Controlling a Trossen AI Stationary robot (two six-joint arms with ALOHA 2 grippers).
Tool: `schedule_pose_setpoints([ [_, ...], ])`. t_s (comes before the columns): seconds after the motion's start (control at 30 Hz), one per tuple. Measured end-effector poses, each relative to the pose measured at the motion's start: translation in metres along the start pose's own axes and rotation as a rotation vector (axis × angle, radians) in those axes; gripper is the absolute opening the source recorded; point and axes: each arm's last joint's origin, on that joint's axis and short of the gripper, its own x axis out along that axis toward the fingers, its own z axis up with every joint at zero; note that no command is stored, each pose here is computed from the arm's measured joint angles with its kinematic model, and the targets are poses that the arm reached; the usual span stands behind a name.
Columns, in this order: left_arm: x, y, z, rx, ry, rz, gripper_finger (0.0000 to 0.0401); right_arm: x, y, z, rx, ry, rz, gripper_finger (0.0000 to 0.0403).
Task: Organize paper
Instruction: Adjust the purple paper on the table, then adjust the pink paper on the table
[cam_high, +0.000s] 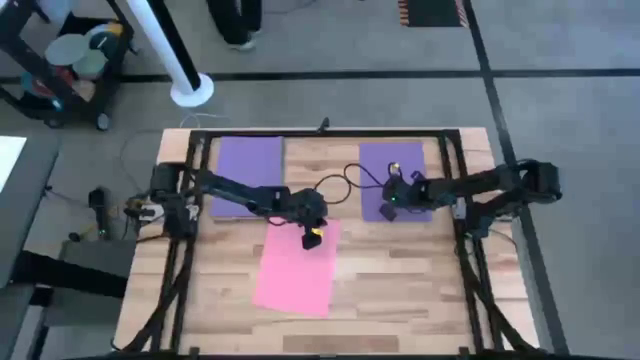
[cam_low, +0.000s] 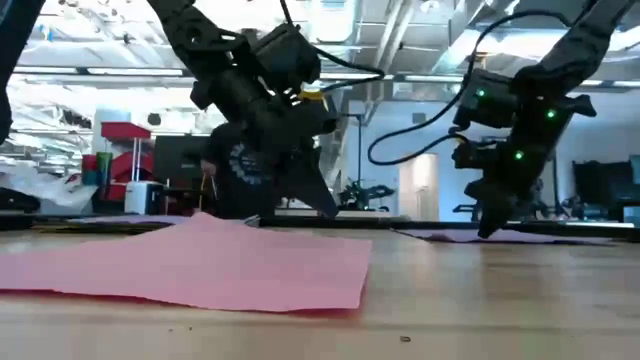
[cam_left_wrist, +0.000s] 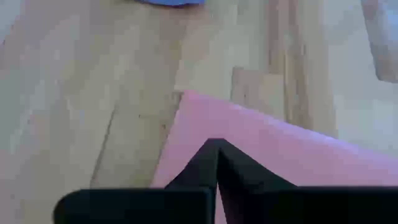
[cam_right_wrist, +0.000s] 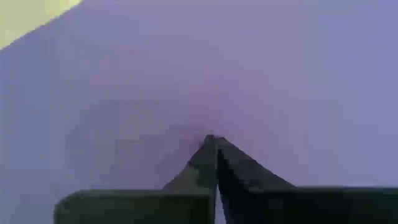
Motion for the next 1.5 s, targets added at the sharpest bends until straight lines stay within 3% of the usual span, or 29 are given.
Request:
schedule_pose_setpoints([
  [0.53,0.000,0.000,0.000,0.000,0.002,0.005,0.0000,-0.002,-0.018,-0.006,-0.020,0.082,-0.085,0.0000],
  [0.83,-0.001,-0.006,0.001,0.038,-0.014,0.058,0.0000,-0.012,-0.018,-0.003,-0.026,0.023,-0.064,0.0000],
  [1.0,-0.008,-0.023,0.004,0.123,-0.043,0.041,0.0000,-0.026,-0.012,0.001,-0.026,-0.074,-0.006,0.0000],
  [1.13,-0.021,-0.039,0.005,0.169,-0.040,0.047,0.0000,-0.041,-0.002,0.006,-0.022,-0.187,0.103,0.0000],
  [1.37,-0.036,-0.054,-0.018,0.207,0.189,0.025,0.0000,-0.060,0.017,0.008,-0.049,-0.312,0.247,0.0000],
  [1.5,-0.028,-0.054,-0.034,0.214,0.289,0.033,0.0000,-0.064,0.032,0.006,-0.098,-0.312,0.411,0.0000],
])
